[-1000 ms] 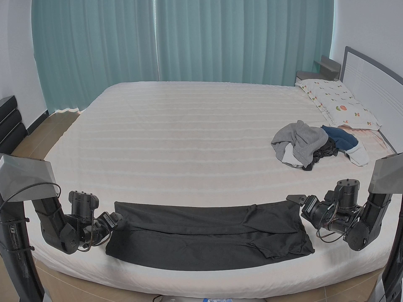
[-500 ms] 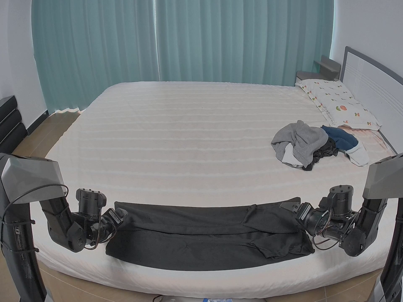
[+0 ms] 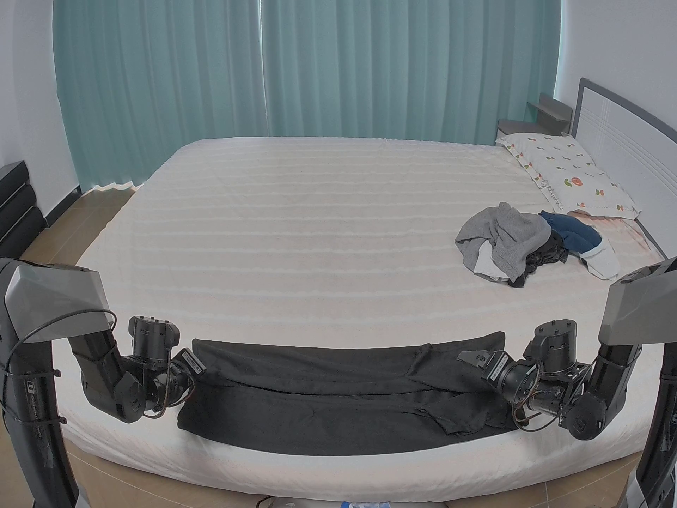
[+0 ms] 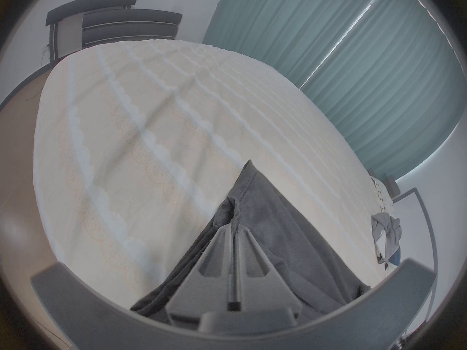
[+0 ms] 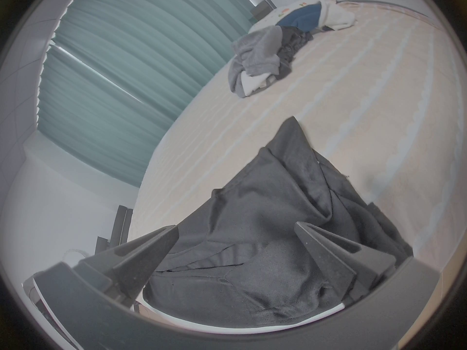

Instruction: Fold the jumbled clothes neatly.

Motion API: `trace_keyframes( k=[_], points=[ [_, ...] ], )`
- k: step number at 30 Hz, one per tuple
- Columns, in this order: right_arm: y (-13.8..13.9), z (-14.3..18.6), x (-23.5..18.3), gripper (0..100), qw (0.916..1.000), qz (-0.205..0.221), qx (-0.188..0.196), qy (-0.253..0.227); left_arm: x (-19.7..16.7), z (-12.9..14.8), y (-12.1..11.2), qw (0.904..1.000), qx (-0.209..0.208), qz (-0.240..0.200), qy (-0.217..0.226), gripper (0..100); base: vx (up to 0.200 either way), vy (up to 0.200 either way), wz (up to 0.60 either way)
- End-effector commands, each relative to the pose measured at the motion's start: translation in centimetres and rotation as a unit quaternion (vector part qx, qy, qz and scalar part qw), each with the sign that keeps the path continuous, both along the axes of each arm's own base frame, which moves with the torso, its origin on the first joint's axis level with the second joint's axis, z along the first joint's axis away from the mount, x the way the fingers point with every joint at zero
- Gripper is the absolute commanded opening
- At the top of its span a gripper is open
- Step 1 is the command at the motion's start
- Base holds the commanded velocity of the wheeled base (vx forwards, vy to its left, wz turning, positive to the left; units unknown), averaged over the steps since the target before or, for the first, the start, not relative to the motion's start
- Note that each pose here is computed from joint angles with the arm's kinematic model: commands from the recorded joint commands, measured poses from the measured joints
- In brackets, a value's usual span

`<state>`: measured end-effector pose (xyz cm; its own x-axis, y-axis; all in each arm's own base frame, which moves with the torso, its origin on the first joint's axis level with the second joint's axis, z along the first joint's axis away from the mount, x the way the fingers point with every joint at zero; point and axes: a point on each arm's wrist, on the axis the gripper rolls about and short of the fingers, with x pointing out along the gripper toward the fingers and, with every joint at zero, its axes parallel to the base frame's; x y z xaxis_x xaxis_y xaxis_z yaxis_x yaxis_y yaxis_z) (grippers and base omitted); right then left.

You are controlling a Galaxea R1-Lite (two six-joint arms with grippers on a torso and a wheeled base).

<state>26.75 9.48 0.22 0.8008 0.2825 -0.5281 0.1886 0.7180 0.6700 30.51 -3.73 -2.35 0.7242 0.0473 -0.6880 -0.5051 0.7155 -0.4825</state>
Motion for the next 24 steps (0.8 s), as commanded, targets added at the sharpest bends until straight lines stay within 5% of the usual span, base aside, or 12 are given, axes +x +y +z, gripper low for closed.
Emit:
trace_keyframes(
  k=[1,11,24],
  points=[
    [0.6,-0.3,0.2,100,0.9998,-0.003,0.012,0.017,0.1,1.5,0.0,0.9996,-0.010,0.009,-0.025,0,0.000,0.000,0.00],
    [1.6,-0.7,1.2,100,0.9961,-0.024,0.031,0.079,0.5,2.8,0.0,0.9980,-0.029,0.022,-0.051,0,0.000,0.000,0.00],
    [1.4,-2.1,2.1,100,0.9943,-0.053,0.009,0.092,0.7,3.1,0.0,0.9972,-0.034,0.025,-0.062,0,0.000,0.000,0.00]
  ],
)
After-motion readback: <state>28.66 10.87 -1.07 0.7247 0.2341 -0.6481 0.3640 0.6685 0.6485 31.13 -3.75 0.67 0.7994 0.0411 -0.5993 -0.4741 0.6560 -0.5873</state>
